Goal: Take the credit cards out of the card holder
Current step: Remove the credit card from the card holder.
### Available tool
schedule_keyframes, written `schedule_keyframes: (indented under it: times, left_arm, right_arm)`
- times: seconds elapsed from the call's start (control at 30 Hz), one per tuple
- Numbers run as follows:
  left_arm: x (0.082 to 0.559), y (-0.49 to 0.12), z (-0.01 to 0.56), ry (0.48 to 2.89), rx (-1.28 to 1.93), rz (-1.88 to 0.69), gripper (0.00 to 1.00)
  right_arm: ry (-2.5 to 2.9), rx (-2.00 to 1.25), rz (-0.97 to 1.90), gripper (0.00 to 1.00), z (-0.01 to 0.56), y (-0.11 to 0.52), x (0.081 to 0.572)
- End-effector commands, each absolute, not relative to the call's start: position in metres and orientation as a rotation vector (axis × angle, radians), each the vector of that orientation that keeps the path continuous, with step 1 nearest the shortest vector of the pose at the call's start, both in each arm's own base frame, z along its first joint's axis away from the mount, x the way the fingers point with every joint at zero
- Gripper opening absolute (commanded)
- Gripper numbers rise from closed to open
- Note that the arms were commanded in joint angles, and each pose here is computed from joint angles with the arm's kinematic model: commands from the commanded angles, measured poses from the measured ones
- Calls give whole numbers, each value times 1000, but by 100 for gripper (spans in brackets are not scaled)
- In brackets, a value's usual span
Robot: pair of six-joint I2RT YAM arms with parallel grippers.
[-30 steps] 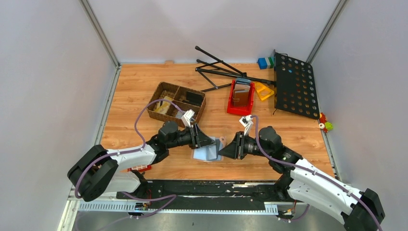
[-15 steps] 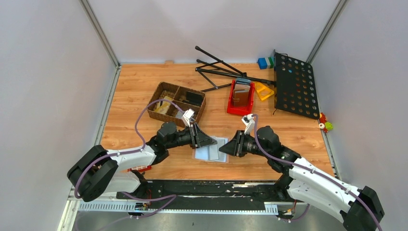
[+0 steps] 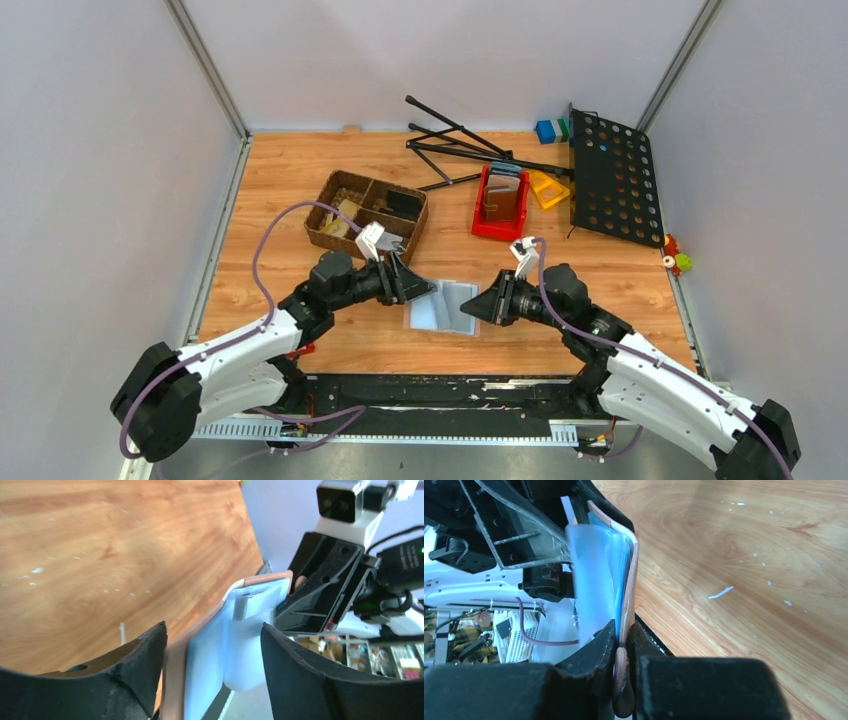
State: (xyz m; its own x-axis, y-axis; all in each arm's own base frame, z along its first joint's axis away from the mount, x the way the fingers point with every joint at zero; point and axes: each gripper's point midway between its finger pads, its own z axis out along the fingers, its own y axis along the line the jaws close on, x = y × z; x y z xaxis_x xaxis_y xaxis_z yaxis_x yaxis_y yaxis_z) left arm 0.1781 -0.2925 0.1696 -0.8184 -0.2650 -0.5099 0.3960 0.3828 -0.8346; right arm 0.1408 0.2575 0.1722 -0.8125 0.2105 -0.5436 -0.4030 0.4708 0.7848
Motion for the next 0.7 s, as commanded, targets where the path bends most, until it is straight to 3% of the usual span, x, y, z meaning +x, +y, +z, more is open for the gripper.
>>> schedule_keyframes:
  times: [0.0, 0.07, 0.67]
  left_arm:
    - [183, -281, 172, 2011, 111, -1442, 87]
    - [168, -291, 191, 1926, 190, -1600, 99]
    - [167, -323, 171, 2025, 260, -1526, 100]
  right_arm:
    - [2112, -133, 1337, 1, 177, 255, 147]
    - [2107, -141, 1355, 0, 179, 257, 147]
    - [2235, -149, 1277, 0, 169, 272, 159]
